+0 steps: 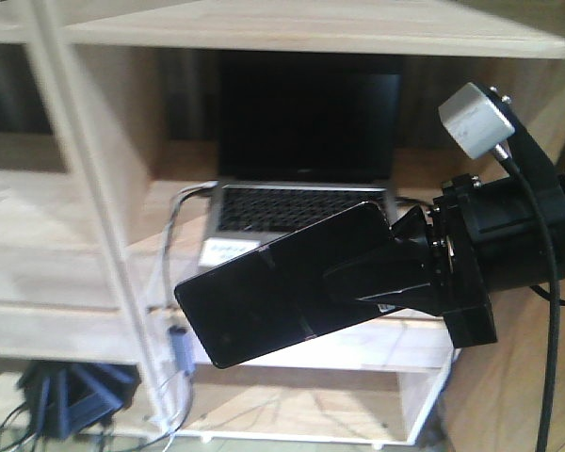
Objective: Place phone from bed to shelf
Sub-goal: 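Hold the phone in the right gripper in front of the laptop shelf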
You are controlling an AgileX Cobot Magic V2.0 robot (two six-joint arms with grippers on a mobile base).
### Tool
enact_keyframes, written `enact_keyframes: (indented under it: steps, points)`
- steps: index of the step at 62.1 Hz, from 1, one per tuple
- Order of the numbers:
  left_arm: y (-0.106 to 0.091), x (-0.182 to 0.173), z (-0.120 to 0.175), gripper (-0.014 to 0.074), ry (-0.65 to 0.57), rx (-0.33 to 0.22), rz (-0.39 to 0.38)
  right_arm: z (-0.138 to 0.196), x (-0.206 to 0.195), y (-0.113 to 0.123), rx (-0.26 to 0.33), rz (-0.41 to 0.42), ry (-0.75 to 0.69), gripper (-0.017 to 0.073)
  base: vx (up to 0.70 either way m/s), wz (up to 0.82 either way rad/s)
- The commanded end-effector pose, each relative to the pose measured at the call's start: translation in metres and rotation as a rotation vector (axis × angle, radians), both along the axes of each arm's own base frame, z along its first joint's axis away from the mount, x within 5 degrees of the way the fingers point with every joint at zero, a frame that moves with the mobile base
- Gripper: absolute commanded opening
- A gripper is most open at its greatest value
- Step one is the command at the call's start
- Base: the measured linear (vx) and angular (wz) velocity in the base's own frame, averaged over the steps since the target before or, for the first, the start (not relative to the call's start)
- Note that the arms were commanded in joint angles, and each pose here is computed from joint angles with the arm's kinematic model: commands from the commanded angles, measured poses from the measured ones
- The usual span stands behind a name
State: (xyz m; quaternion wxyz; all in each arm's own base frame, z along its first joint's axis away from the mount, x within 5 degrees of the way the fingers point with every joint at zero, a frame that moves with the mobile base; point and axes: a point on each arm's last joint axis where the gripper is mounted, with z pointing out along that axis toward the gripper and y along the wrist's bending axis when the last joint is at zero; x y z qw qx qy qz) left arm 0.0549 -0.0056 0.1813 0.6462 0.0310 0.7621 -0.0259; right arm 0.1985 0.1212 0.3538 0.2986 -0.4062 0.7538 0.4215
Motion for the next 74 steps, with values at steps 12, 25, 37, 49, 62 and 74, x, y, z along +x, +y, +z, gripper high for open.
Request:
enact_keyframes:
  steps: [12, 25, 37, 49, 62, 74]
  points:
    - [0.0005, 0.0007, 0.0059, 0.0001, -0.074, -0.017, 0.006, 0.0198, -0.011, 0.0023, 0.1, 0.055, -0.008, -0.0001, 0.19, -0.28]
    - [0.0005, 0.0007, 0.0059, 0.0001, -0.074, -0.017, 0.006, 0.0198, -0.011, 0.0023, 0.1, 0.055, -0.008, -0.0001, 0.15, -0.17]
    - [0.0005, 0.0007, 0.0059, 0.0001, -0.074, -0.017, 0.006, 0.0198, -0.011, 0.0023, 0.1, 0.055, -0.008, -0.0001, 0.13, -0.08]
    - [0.0005, 0.0007, 0.0059, 0.0001, -0.074, -0.017, 0.006, 0.0198, -0.011, 0.0023, 0.1, 0.055, -0.008, -0.0001, 0.11, -0.03]
    - [0.0005, 0.0007, 0.0059, 0.0001, -0.074, -0.017, 0.006, 0.0198, -0.011, 0.0023, 0.1, 0.055, -0.008, -0.0001, 0.09, 0.0]
    - [0.0005, 0.0007, 0.0059, 0.0001, -0.074, -0.017, 0.006, 0.0198, -0.011, 0.0023, 0.1, 0.055, -0.008, -0.0001, 0.08, 0.02]
